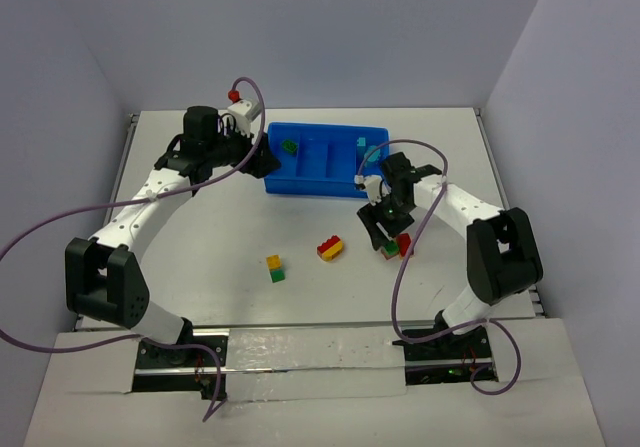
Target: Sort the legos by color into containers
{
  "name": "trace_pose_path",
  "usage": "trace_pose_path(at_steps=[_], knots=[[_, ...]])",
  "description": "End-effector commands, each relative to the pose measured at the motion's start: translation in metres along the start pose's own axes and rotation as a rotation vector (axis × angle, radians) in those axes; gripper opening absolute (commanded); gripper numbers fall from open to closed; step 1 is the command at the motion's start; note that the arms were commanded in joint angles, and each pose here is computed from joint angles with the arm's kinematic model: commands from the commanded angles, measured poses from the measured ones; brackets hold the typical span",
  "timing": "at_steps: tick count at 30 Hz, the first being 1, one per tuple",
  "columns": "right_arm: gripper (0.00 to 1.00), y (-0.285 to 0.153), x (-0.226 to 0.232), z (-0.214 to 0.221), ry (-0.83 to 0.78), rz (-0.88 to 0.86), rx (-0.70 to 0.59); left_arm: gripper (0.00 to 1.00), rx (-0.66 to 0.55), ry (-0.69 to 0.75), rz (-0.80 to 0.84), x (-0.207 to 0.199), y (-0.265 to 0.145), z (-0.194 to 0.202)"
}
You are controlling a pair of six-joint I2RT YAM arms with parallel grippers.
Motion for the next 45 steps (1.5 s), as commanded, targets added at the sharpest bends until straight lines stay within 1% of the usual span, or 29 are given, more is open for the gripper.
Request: trace_pose_path(at_steps=[1, 6, 11, 13, 15, 18, 24, 27, 29, 30, 33, 35, 38, 42, 43, 45], knots=[[0.71, 0.007, -0.008, 0.008, 0.035, 0.049, 0.035, 0.79, -0.057, 0.026, -0.009, -0.005, -0.011, -0.013], [0.70, 0.009, -0.007, 0.017, 0.046, 0.057, 0.073, 0.79, -0.057, 0.031, -0.010, -0.005, -0.011, -0.014], [0.69, 0.010, -0.004, 0.023, 0.048, 0.052, 0.083, 0.79, -0.053, 0.030, -0.009, -0.003, -0.009, -0.013], [0.66, 0.010, -0.004, 0.024, 0.052, 0.056, 0.083, 0.79, -0.056, 0.030, -0.010, -0.003, -0.009, -0.013], [0.59, 0.010, -0.004, 0.023, 0.055, 0.060, 0.083, 0.78, -0.056, 0.031, -0.009, -0.003, -0.009, -0.013], [0.52, 0.009, -0.004, 0.023, 0.058, 0.060, 0.079, 0.78, -0.056, 0.031, -0.014, -0.002, -0.009, -0.013], [0.20, -0.002, -0.003, 0.014, 0.048, 0.057, 0.047, 0.78, -0.048, 0.027, -0.014, -0.002, -0.009, -0.010], [0.10, -0.019, 0.004, 0.002, 0.013, 0.029, -0.026, 0.78, -0.043, 0.028, 0.004, -0.004, -0.010, -0.008], [0.02, -0.035, 0.007, -0.013, -0.011, -0.003, -0.107, 0.80, -0.027, 0.023, 0.052, -0.010, -0.012, -0.003], [0.00, -0.045, 0.008, -0.024, -0.020, -0.016, -0.156, 0.83, -0.027, 0.021, 0.083, -0.013, -0.013, -0.002], [0.00, -0.071, 0.012, -0.049, -0.026, -0.080, -0.295, 0.94, -0.012, 0.004, 0.198, -0.025, -0.019, 0.003], [0.00, -0.088, 0.015, -0.067, -0.034, -0.132, -0.385, 0.98, 0.004, 0.000, 0.270, -0.035, -0.023, 0.009], [0.00, -0.103, 0.026, -0.092, -0.016, -0.250, -0.503, 0.99, -0.004, 0.008, 0.407, -0.054, -0.032, 0.013], [0.00, -0.108, 0.034, -0.115, 0.033, -0.391, -0.566, 0.99, -0.021, 0.030, 0.482, -0.069, -0.032, 0.010], [0.00, -0.109, 0.036, -0.122, 0.051, -0.451, -0.579, 0.99, -0.024, 0.065, 0.514, -0.080, -0.030, 0.008], [0.00, -0.112, 0.040, -0.132, 0.070, -0.542, -0.602, 0.97, -0.015, 0.110, 0.523, -0.088, -0.023, 0.009]])
Point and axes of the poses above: each gripper's point midway between its finger pads, its own y axis out along the fingers, its own x axis along the line the jaws close on, z = x × y, the point moved 4 cm from there along -y, back along the fingers, and after that the axes turned 13 degrees about -y, right-handed, at the moved point
